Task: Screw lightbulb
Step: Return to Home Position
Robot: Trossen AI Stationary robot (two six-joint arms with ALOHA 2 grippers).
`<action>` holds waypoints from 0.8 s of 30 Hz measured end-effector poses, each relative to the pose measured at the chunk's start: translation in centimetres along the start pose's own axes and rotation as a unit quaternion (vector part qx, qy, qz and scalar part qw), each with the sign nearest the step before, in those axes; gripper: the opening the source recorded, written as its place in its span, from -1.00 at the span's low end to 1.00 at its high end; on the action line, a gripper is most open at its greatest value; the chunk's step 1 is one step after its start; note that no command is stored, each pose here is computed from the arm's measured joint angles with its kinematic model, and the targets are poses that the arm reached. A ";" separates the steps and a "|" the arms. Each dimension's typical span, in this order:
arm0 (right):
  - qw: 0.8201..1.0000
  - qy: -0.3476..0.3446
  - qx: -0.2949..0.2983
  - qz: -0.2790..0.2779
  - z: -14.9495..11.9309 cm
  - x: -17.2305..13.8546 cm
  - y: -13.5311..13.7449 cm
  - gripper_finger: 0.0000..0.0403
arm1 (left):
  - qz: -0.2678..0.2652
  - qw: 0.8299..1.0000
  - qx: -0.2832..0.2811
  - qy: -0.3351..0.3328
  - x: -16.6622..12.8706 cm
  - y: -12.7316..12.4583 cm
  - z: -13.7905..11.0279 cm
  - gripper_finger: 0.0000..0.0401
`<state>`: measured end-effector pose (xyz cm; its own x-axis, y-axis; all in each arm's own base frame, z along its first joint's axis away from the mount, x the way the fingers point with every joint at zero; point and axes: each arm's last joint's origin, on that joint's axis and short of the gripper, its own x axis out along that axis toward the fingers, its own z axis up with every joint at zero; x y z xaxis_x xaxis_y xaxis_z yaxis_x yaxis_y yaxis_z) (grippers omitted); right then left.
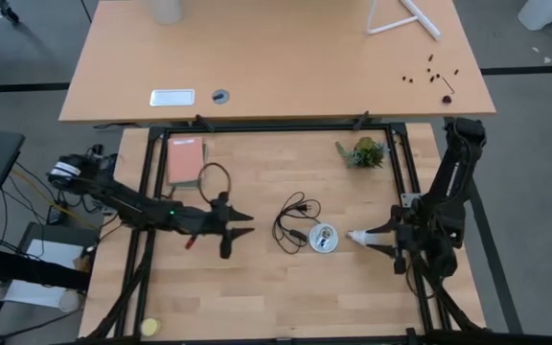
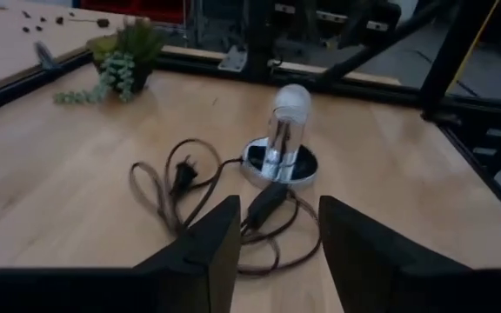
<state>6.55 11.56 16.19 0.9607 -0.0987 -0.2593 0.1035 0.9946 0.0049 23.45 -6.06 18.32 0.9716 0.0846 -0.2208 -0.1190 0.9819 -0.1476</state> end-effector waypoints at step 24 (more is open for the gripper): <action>0.997 0.004 0.026 0.077 -0.5 -2.7 -2.0 -0.28 | 0.009 1.000 -0.001 -0.005 -5.0 3.6 -5.9 -0.61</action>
<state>3.67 9.89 16.43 0.9642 0.0556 -0.2593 -0.0319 0.9950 0.0949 16.92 -3.98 13.22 0.9714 0.1047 -0.2130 -0.1375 0.9797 -0.1458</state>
